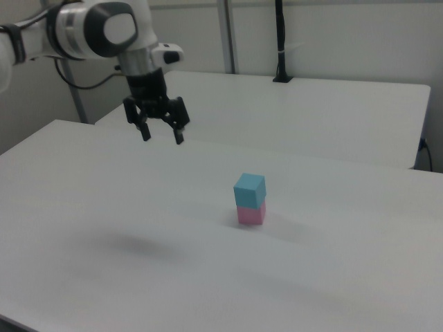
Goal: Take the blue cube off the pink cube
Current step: 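Move the open gripper over the blue cube and lower it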
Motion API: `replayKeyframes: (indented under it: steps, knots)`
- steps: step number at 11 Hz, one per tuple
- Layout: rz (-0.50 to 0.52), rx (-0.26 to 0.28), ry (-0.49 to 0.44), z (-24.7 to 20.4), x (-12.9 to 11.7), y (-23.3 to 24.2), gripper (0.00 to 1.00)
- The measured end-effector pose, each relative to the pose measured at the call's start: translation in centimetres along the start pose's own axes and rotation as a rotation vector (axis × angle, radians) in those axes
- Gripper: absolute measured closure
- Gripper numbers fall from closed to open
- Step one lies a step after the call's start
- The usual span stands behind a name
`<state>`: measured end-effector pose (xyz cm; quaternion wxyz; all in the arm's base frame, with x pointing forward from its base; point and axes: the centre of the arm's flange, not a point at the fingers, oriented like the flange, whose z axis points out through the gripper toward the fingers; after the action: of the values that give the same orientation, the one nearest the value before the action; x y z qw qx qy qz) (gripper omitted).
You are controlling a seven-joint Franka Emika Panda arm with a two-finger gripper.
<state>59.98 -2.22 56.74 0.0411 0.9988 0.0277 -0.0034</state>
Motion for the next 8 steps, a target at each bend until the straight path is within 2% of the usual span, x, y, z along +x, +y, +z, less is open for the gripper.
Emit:
replayKeyframes:
  steps: [3, 5, 8]
  knots:
    - [0.018, -0.006, 0.074, 4.9, 3.1, 6.0, 0.00]
    - [0.034, -0.009, 0.087, 8.5, 4.4, 9.5, 0.00]
    - [0.031, -0.029, 0.110, 12.9, 6.4, 11.0, 0.00]
